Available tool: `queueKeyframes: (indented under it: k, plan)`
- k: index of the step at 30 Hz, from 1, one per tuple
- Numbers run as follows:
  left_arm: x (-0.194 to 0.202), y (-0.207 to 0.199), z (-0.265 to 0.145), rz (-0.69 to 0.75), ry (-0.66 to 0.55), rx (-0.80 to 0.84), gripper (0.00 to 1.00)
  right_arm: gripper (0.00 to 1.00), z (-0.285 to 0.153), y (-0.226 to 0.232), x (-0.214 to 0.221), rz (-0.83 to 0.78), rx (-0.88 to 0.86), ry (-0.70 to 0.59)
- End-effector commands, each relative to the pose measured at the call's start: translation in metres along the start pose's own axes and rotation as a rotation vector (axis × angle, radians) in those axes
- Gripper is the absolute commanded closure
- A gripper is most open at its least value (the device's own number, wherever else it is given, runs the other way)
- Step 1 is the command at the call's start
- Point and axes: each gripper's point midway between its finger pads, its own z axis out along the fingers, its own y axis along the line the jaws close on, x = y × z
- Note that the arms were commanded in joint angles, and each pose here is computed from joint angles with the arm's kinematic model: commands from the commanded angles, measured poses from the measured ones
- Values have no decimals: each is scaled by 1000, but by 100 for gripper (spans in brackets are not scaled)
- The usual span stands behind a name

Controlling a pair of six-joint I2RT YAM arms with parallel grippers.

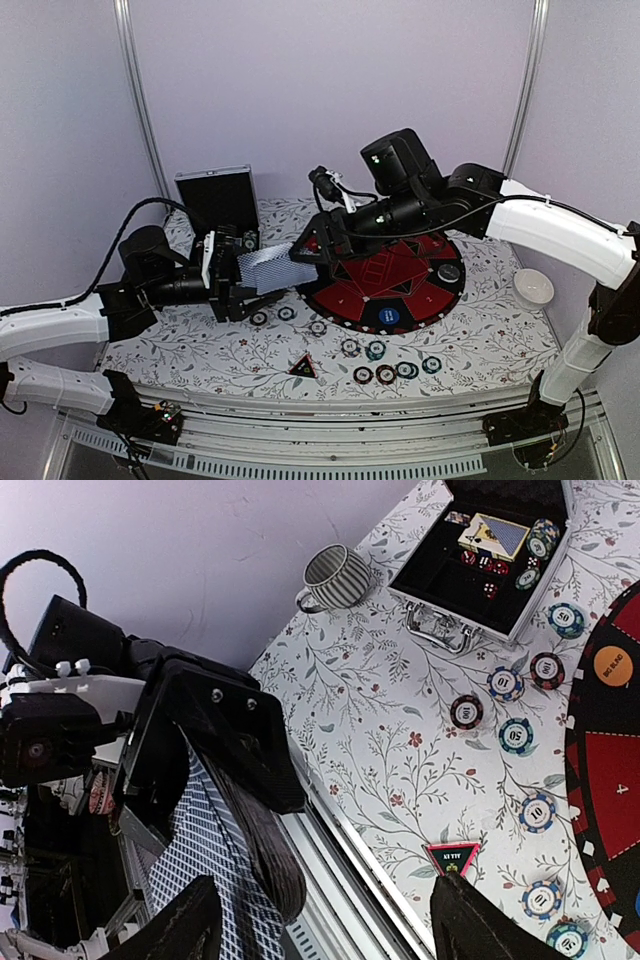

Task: Distribute texas hold em gaming equipment
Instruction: Adjust the poker card at the face-down deck piles.

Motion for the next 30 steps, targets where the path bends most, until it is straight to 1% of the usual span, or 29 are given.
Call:
queueKeyframes:
  k: [1,6,9,14,16,22,25,30]
  plan:
    - [-9,-2,0,-20,-46,30,44,26,-9,11,-16,-24,-21,-31]
    - [-10,-2,0,-40,-58,32,44,27,5,21,-19,-34,-85,0]
    - [-12,-1,-2,-50,-69,27,44,25,5,23,-19,-35,-92,2]
    - [-15,-3,-3,-60,-85,45,44,11,-12,25,-19,-51,-84,-23]
    - [-16,-4,-3,-66,-87,52,44,0,-19,25,-17,-64,-79,-33]
    - [-14,-4,-2,-75,-85,60,44,1,-44,35,-25,-127,-87,-97]
    - [-14,-3,-2,-73,-86,55,44,1,-50,39,-26,-139,-92,-107]
    - [-12,-1,-2,-66,-77,36,44,1,-43,17,-12,-32,-17,-73]
